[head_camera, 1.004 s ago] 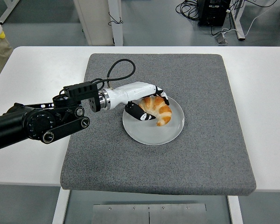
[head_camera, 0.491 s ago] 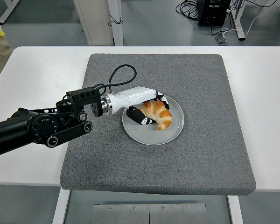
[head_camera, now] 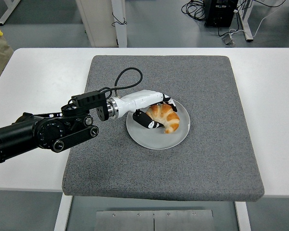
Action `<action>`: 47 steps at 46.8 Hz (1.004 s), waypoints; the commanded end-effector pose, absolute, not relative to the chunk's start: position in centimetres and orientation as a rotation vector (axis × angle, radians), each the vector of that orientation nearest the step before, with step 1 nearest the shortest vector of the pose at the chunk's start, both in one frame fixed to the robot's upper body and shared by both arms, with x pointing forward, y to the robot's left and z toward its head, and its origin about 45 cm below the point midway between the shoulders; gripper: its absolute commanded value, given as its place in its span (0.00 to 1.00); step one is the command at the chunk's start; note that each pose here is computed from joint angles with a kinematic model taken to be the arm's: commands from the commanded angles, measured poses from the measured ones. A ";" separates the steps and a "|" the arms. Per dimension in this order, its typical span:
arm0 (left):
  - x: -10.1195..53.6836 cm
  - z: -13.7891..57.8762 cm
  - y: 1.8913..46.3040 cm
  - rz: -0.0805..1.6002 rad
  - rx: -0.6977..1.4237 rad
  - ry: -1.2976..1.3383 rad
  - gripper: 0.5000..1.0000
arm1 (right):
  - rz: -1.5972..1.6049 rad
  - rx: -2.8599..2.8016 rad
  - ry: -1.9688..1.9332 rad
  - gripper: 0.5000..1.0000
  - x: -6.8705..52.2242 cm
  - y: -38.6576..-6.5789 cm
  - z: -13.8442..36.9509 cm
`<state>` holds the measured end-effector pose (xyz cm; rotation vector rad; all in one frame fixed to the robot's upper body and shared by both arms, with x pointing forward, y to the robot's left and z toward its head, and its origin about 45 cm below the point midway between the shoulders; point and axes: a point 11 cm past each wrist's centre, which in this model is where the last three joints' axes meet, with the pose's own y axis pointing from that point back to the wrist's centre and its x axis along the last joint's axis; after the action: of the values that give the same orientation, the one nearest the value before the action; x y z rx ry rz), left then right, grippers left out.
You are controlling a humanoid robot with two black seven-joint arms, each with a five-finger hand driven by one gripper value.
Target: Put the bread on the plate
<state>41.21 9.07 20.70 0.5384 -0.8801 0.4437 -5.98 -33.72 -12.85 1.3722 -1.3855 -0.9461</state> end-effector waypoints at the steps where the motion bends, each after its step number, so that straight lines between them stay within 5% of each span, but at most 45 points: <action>1: 41.2 20.7 9.1 0.448 0.534 -0.857 0.75 | -0.946 1.373 -1.386 1.00 -6.0 -33.7 -12.9; 8: 41.3 20.8 9.1 0.453 0.536 -0.855 0.92 | -0.947 1.371 -1.385 1.00 -6.0 -33.7 -12.8; 47: 44.9 31.0 11.2 0.704 0.315 -0.661 0.94 | -0.948 1.370 -1.384 1.00 -6.1 -33.7 -12.9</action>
<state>44.64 10.81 30.01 0.3276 -0.6583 0.6910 -6.01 -33.72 -12.85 1.3715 -1.3855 -0.9468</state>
